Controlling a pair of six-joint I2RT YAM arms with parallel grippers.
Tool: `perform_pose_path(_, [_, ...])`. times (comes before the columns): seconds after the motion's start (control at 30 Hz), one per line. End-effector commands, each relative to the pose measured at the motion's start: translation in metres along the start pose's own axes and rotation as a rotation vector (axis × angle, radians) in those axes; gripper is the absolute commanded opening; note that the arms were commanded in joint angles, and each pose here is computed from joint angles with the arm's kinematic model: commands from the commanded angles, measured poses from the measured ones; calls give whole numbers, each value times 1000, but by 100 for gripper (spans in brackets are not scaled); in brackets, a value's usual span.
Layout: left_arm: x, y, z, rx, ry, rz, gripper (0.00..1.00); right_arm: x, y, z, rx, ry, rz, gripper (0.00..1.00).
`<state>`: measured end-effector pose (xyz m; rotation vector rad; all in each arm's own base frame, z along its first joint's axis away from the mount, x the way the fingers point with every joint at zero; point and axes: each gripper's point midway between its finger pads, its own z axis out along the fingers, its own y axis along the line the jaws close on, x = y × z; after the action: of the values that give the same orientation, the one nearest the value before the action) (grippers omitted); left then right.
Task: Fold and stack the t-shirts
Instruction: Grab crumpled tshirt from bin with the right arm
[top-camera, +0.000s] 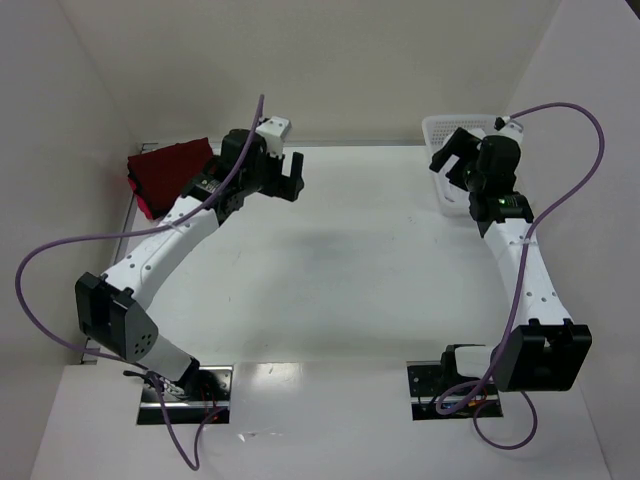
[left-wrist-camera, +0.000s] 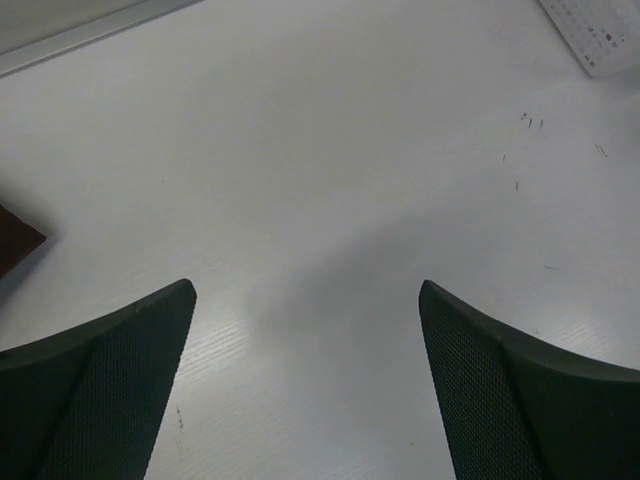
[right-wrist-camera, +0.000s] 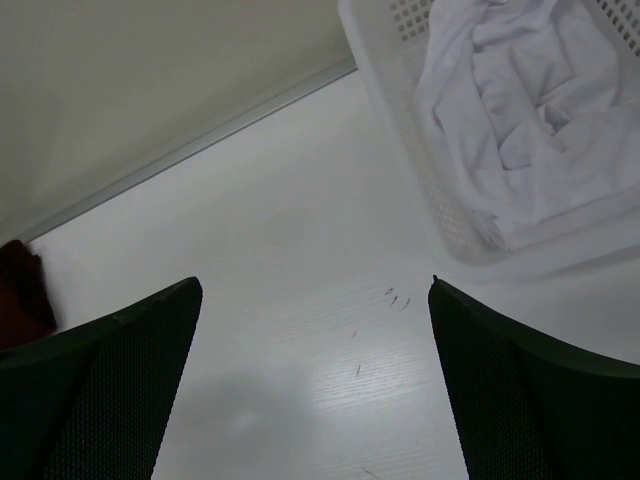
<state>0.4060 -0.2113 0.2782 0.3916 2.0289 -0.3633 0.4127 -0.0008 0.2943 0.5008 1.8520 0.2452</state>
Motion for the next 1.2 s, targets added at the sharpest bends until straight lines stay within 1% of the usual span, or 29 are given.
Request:
perform_pose_path(0.0, [-14,-11,-14,57,-69,-33,100,7,-17,0,84,21,3,100])
perform_pose_path(0.1, [-18,-14,-25,69,-101,-45,100,-5,-37,-4,168,-18,24,100])
perform_pose_path(0.17, [-22,-7,-27,20,-123,-122,100,-9,-47,-2,187,-15,35,100])
perform_pose_path(0.23, [-23,-2,-31,-12,-129,-152,100,-25,-56,3,201,-37,52,100])
perform_pose_path(0.3, [-32,-5,-36,3,-154,-137,100,-41,-57,14,211,-55,59,100])
perform_pose_path(0.4, [-26,-3,-33,0,-148,-111,100,-58,-56,41,231,-45,35,100])
perform_pose_path(0.43, [-26,-3,-34,1,-153,-110,100,-57,-57,50,238,-30,34,100])
perform_pose_path(0.53, [-26,-26,-50,160,-170,-12,100,-41,-64,88,248,34,24,100])
perform_pose_path(0.57, [-22,-28,-55,201,-176,11,100,-36,-66,98,248,43,23,100])
perform_pose_path(0.63, [-19,-30,-60,228,-196,30,100,-27,-76,112,280,54,21,100])
perform_pose_path(0.7, [-17,-25,-61,205,-197,27,100,-10,-92,130,338,92,13,100])
perform_pose_path(0.77, [-12,-16,-55,161,-174,-5,100,-6,-103,141,388,97,6,100])
perform_pose_path(0.8, [-13,-16,-55,154,-173,-35,100,-1,-106,148,394,110,5,100])
perform_pose_path(1.0, [-17,-14,-56,140,-183,-47,100,46,-135,197,438,214,-7,100])
perform_pose_path(1.17, [-10,2,-53,54,-166,-57,100,73,-148,215,455,282,-20,98])
